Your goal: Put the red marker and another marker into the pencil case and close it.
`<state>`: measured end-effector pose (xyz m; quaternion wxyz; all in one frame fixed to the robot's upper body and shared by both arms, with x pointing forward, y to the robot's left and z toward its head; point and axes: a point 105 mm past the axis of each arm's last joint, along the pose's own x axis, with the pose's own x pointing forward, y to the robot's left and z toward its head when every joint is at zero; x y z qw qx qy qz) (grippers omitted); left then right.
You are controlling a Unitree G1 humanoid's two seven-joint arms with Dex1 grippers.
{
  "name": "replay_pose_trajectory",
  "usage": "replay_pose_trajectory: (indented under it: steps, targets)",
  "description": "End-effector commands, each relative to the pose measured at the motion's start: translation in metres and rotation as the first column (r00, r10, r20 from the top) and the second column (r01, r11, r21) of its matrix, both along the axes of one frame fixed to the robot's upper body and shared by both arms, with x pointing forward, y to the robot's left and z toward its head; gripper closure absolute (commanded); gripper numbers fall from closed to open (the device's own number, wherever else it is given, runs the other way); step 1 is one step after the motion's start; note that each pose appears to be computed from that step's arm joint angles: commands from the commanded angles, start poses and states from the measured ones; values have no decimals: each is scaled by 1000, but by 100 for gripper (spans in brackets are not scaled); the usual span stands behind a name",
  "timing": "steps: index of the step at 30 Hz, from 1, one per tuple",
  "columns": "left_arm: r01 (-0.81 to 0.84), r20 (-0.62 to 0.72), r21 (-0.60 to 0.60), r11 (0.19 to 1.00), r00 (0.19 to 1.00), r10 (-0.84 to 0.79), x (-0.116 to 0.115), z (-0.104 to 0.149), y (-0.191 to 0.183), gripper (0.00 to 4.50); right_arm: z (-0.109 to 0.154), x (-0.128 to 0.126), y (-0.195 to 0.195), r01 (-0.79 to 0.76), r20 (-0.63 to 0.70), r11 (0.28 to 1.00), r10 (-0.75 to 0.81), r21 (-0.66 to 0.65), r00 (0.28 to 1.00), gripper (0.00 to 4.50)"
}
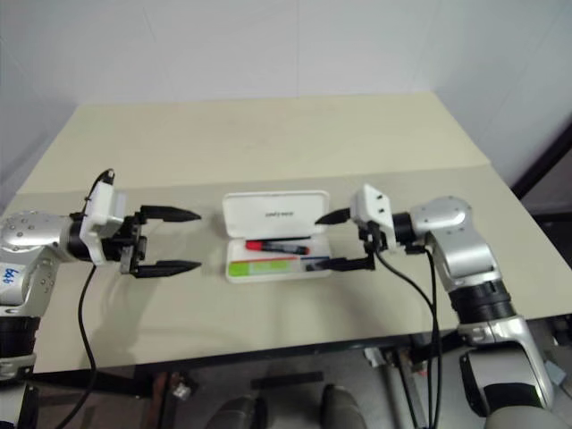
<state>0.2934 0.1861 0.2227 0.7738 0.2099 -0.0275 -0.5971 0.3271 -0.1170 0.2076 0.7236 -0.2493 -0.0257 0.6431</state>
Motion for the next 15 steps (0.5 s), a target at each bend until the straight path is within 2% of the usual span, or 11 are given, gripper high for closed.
replay_pose_trajectory:
  steps: [1, 3, 6, 7, 9, 15]
  targets:
    - [-19, 18, -45, 999, 1000, 20, -4, 15, 7, 0, 31, -9, -7, 15, 56, 995, -21, 102, 998, 7]
    - [-44, 6, -49, 998, 999, 44, -2, 14, 14, 0, 37, -16, -8, 20, 26, 993, -23, 119, 999, 7]
    - [-73, 4, -44, 996, 997, 73, 3, 12, 24, 0, 58, -25, -6, 24, 49, 982, -34, 188, 998, 7]
    - [-75, 4, -46, 996, 997, 75, 4, 12, 25, 18, 60, -27, -6, 20, 54, 981, -31, 194, 998, 2]
    - [-80, 4, -51, 995, 997, 80, 7, 11, 28, 61, 59, -31, -6, 18, 45, 982, -27, 188, 999, 0]
    - [-107, 16, -81, 991, 994, 109, 16, 13, 33, 257, 59, -35, -1, -4, 31, 973, -4, 232, 1000, 0]
